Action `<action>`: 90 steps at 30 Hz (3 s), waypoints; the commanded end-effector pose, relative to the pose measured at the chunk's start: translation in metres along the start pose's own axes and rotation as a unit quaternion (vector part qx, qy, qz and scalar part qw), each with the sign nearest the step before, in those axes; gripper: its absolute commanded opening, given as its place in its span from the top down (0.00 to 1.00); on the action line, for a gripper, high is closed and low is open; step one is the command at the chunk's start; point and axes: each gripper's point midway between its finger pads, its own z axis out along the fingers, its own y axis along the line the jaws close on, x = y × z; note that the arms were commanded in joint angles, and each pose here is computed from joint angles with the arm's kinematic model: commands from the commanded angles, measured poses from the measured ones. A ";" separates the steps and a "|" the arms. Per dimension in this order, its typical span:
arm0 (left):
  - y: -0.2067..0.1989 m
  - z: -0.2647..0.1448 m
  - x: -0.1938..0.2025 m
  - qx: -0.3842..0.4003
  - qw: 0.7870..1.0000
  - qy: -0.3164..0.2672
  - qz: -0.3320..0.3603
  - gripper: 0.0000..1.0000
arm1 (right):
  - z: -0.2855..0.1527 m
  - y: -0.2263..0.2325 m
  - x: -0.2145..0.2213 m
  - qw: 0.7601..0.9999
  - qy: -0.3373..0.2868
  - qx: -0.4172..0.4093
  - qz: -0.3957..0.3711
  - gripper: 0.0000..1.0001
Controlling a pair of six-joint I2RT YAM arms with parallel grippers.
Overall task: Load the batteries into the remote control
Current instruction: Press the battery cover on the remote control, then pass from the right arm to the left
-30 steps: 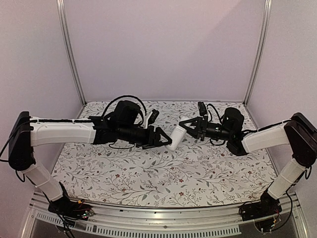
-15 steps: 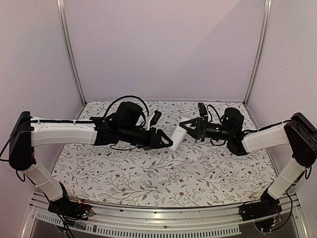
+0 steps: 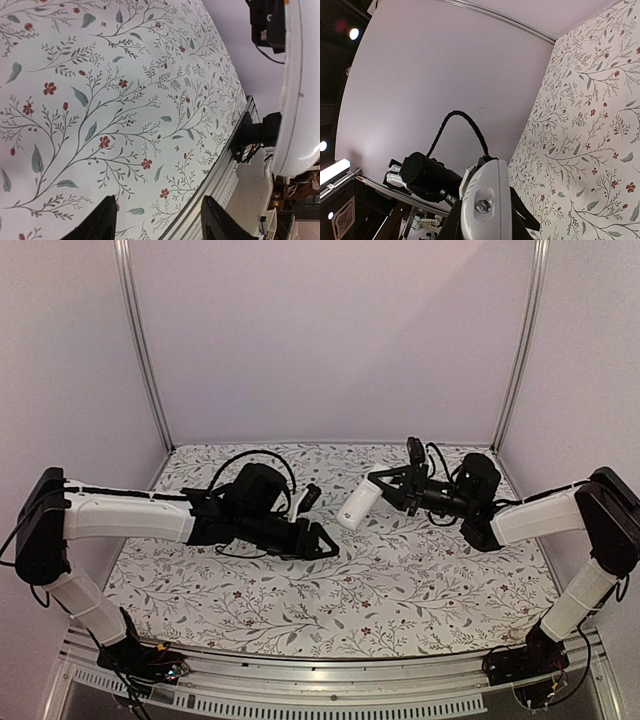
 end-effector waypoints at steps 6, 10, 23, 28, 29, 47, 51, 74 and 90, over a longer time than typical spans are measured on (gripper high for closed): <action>-0.060 -0.027 -0.034 0.114 0.986 -0.118 0.006 0.28 | -0.008 0.004 -0.007 0.997 -0.022 0.038 -0.056 1.00; -0.062 -0.024 -0.043 0.117 0.984 -0.133 -0.032 0.28 | -0.007 0.010 -0.003 0.996 -0.014 0.041 -0.076 1.00; -0.054 -0.012 -0.053 0.089 0.984 -0.130 -0.079 0.39 | -0.005 0.016 0.001 0.996 -0.008 0.036 -0.086 1.00; -0.051 -0.006 -0.050 0.086 0.986 -0.121 -0.082 0.44 | -0.005 0.018 0.002 0.996 -0.007 0.035 -0.087 1.00; -0.050 -0.006 -0.050 0.084 0.986 -0.120 -0.082 0.45 | -0.005 0.018 0.002 0.996 -0.007 0.034 -0.087 1.00; -0.037 -0.001 -0.039 0.076 0.987 -0.110 -0.088 0.73 | -0.006 0.026 -0.003 0.996 -0.017 0.014 -0.084 1.00; -0.034 -0.001 -0.036 0.073 0.988 -0.108 -0.086 0.75 | -0.006 0.027 -0.008 0.998 -0.025 -0.003 -0.064 1.00; -0.046 -0.071 -0.065 0.005 0.982 -0.143 0.125 0.13 | -0.004 0.012 -0.002 0.998 -0.008 0.028 -0.055 1.00; -0.049 -0.015 -0.071 -0.164 0.956 -0.044 0.240 0.22 | 0.007 -0.003 0.011 0.996 0.017 0.068 -0.051 1.00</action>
